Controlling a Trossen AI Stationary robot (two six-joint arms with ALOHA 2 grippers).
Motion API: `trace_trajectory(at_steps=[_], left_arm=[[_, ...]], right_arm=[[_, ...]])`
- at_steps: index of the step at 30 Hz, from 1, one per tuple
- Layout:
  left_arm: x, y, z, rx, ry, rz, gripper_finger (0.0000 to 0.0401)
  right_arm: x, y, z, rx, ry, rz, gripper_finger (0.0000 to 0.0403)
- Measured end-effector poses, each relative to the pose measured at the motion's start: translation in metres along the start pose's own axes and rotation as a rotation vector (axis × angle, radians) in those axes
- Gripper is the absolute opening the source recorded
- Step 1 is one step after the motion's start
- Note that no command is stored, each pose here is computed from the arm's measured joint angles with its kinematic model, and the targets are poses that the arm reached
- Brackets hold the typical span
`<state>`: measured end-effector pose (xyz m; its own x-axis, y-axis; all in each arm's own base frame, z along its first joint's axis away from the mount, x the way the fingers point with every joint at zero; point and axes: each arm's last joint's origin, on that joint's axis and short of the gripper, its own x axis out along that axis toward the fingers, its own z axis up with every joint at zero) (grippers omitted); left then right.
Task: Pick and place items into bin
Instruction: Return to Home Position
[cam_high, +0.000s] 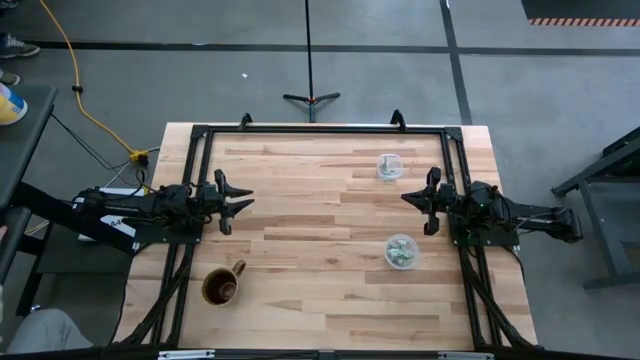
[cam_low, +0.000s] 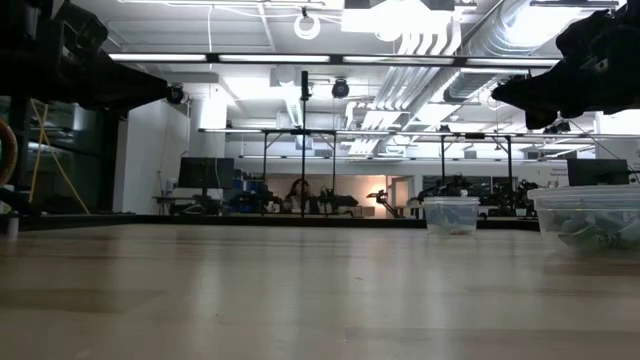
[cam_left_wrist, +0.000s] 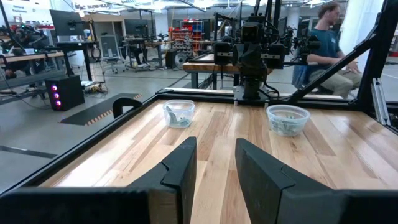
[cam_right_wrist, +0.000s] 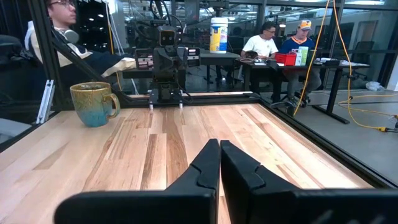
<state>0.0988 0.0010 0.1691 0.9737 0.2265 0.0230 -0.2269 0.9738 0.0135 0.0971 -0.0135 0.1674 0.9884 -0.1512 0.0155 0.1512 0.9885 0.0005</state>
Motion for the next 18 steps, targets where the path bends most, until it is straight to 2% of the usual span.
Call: trace_trajectory(at_steps=[18], left_arm=[[0.0,0.0,0.0,0.0,0.0,0.0,0.0147]], right_arm=[[0.0,0.0,0.0002,0.0,-0.001,0.0,0.0008]])
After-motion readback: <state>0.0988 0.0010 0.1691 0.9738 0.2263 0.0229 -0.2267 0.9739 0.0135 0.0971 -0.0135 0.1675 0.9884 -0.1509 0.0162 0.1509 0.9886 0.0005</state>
